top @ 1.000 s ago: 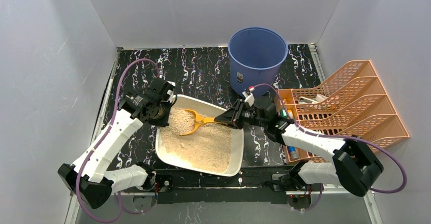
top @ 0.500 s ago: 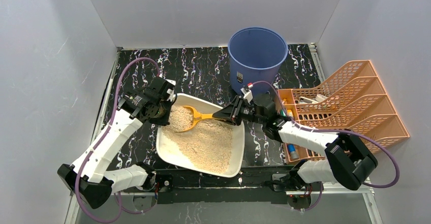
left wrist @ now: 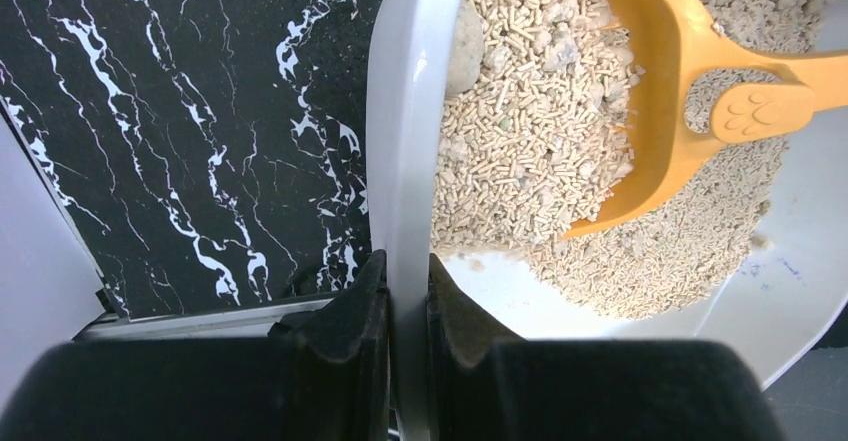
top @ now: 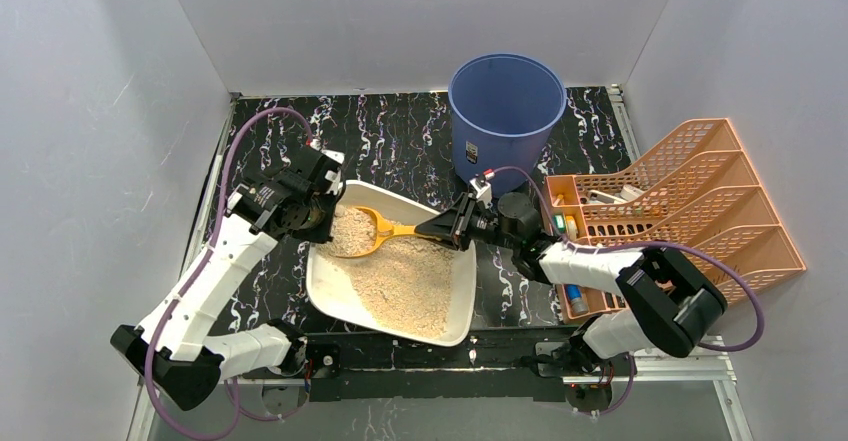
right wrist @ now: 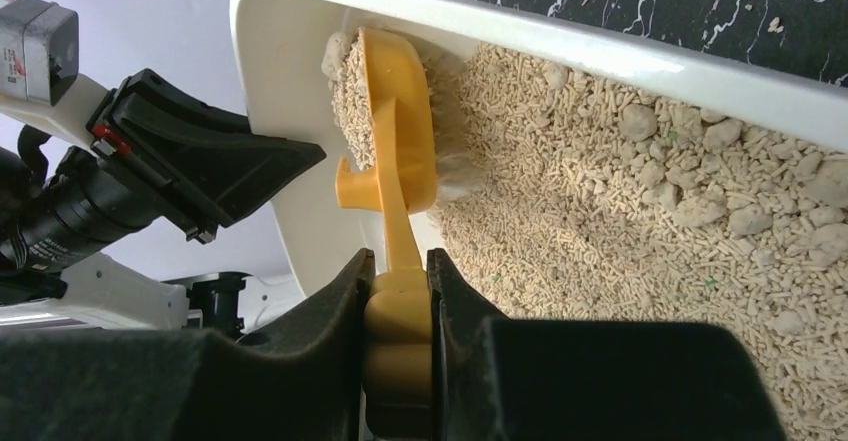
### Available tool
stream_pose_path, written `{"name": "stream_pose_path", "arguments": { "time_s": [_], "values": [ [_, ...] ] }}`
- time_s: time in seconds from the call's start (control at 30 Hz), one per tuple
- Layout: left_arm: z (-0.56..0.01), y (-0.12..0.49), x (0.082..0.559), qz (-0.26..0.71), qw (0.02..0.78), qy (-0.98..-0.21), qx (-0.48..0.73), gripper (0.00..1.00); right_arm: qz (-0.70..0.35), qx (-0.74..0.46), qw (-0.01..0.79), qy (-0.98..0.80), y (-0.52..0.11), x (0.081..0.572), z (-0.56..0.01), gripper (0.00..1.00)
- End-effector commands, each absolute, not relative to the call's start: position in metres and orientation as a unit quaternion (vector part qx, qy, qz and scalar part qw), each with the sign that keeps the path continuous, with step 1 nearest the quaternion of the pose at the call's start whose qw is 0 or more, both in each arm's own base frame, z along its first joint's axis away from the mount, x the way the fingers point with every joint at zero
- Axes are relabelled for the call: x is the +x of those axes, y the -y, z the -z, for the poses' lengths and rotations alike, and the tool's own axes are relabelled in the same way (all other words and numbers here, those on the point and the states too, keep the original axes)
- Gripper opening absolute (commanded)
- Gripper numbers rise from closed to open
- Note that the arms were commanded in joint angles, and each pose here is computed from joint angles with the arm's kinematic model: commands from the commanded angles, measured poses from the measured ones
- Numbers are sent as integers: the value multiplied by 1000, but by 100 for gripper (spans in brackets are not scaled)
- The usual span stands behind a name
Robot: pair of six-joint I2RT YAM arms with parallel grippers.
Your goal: Clean the litter box
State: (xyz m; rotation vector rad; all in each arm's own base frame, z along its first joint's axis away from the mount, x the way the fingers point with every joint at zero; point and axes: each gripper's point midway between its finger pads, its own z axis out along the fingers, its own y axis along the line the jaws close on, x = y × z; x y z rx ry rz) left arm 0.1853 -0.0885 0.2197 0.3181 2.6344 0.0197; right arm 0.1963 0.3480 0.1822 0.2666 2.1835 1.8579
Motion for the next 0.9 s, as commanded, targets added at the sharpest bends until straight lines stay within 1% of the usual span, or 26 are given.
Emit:
{"name": "stream_pose_path", "arguments": {
  "time_s": [0.0,0.1,0.13,0.17,0.2,0.27,0.3,0.37,0.4,0.43,0.47,0.5,0.53,0.57,0.6,0.63,0.7,0.73,0.77,0.8,0.83,0.87],
  "values": [
    [-286,154,206,164,350,-914,127,0,-644,131,145,-740,-341,199,-173,1],
    [-292,157,208,172,357,-910,123,0,-655,37,104,-748,-363,182,-183,1],
    [-293,157,209,173,358,-910,121,0,-638,65,106,-760,-354,186,-171,1],
    [-294,157,209,174,359,-909,120,0,-623,126,130,-761,-340,201,-159,1],
    [-295,157,209,175,360,-909,117,0,-641,132,138,-743,-336,200,-165,1],
    [-297,156,210,174,365,-908,114,0,-676,35,103,-729,-358,177,-190,1],
    [-297,156,210,173,366,-907,113,0,-667,24,101,-738,-362,175,-186,1],
    [-295,155,211,169,364,-909,111,0,-621,121,116,-766,-336,195,-151,1],
    [-294,155,211,169,363,-910,110,0,-637,139,118,-749,-327,196,-154,1],
    [-294,155,212,169,364,-910,108,0,-668,105,108,-729,-332,188,-170,1],
    [-294,155,212,168,363,-910,107,0,-679,59,92,-726,-345,176,-181,1],
    [-293,154,212,166,364,-911,105,0,-671,37,86,-735,-353,171,-181,1],
    [-293,154,213,165,364,-911,104,0,-639,63,95,-761,-347,177,-163,1],
    [-293,155,214,164,364,-911,104,0,-614,118,107,-773,-332,191,-147,1],
    [-293,155,215,165,365,-911,102,0,-631,150,123,-751,-320,199,-150,1],
    [-293,156,215,167,366,-910,99,0,-662,133,120,-728,-320,194,-163,1],
    [-294,157,217,169,368,-909,97,0,-665,65,88,-739,-343,180,-173,1],
    [-294,157,217,169,368,-909,96,0,-640,71,95,-759,-343,184,-162,1],
    [-294,158,218,170,367,-909,96,0,-610,111,114,-776,-332,195,-146,1],
    [-294,158,218,170,367,-909,95,0,-613,155,127,-765,-317,205,-141,1],
    [-294,158,218,171,369,-909,93,0,-645,151,127,-739,-315,200,-149,1],
    [-295,157,218,171,371,-908,91,0,-673,108,111,-723,-327,190,-167,1]
  ]
}}
